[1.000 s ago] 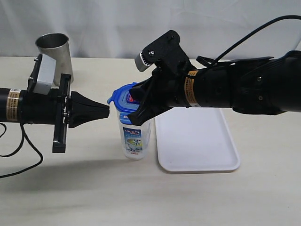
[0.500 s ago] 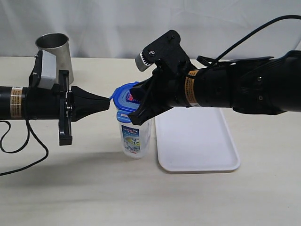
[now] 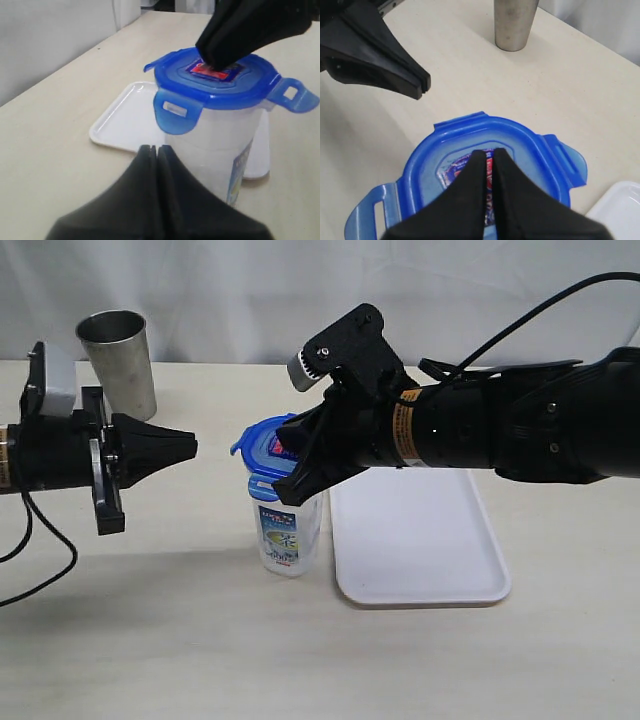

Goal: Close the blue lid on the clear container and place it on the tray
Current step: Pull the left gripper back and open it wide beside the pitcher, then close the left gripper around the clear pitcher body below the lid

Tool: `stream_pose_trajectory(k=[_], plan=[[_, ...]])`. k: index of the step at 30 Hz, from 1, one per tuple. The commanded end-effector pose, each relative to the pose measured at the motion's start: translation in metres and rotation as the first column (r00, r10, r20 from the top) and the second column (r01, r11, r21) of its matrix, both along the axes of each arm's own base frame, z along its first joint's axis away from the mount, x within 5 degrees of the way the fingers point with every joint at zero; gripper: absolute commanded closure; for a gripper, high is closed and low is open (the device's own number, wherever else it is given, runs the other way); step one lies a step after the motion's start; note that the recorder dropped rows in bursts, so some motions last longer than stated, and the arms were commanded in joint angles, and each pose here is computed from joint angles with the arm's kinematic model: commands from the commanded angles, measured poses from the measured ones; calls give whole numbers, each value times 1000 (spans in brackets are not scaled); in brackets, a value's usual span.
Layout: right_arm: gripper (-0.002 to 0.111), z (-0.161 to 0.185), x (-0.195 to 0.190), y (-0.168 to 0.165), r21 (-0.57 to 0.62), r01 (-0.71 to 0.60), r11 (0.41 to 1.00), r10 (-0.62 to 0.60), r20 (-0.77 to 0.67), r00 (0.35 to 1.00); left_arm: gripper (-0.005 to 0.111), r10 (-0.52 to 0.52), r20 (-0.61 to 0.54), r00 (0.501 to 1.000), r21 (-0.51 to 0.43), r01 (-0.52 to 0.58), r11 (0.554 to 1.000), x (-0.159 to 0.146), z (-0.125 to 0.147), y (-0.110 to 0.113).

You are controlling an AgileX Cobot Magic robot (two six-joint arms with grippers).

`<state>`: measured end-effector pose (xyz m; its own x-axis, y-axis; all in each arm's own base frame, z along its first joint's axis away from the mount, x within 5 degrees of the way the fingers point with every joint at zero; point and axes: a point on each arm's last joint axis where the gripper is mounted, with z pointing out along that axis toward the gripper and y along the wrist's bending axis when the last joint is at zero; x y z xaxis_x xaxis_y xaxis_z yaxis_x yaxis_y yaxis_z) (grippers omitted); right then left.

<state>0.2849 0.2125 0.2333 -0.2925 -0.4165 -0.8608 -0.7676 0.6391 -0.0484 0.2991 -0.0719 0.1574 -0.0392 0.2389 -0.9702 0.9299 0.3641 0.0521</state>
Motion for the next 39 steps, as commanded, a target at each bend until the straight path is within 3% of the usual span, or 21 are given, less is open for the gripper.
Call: stream_pose_trajectory(k=[1, 4, 10, 14, 17, 22, 24, 29, 34, 37, 39], plan=[[104, -1, 1, 0, -13, 11, 1000, -11, 3, 1000, 107, 6, 65, 998, 4, -6, 1000, -15, -9, 4], [104, -1, 2, -1, -16, 14, 1000, -14, 3, 1000, 107, -66, 73, 995, 44, 63, 997, -22, -15, 3], [104, -1, 2, -1, -18, 12, 1000, -12, 5, 1000, 107, -75, -26, 997, 23, 76, 997, -21, -42, -6], [104, -1, 2, -1, -18, 12, 1000, -12, 5, 1000, 103, -112, -22, 993, 34, 113, 993, -16, -62, -18], [104, -1, 2, -1, -18, 12, 1000, -12, 5, 1000, 88, -121, -25, 992, 37, 122, 992, -14, -68, -19], [104, -1, 2, -1, -18, 12, 1000, -12, 5, 1000, 36, -93, -19, 995, 21, 94, 995, -12, -67, -28], [104, -1, 2, -1, -18, 12, 1000, -12, 5, 1000, 24, -87, -26, 996, 6, 87, 996, -13, -66, -39], [104, -1, 2, -1, -18, 12, 1000, -12, 5, 1000, 25, -34, -41, 999, 86, 38, 996, -12, -73, -59], [104, -1, 2, -1, -18, 12, 1000, -12, 5, 1000, 25, -53, 1, 999, -10, 53, 999, -13, -64, -63], [104, -1, 2, -1, -18, 12, 1000, -12, 5, 1000, 25, -82, -7, 997, 3, 82, 997, -16, -65, -64], [104, -1, 2, -1, -18, 12, 1000, -12, 5, 1000, 24, -30, -43, 999, 9, 31, 999, -12, -67, -62]])
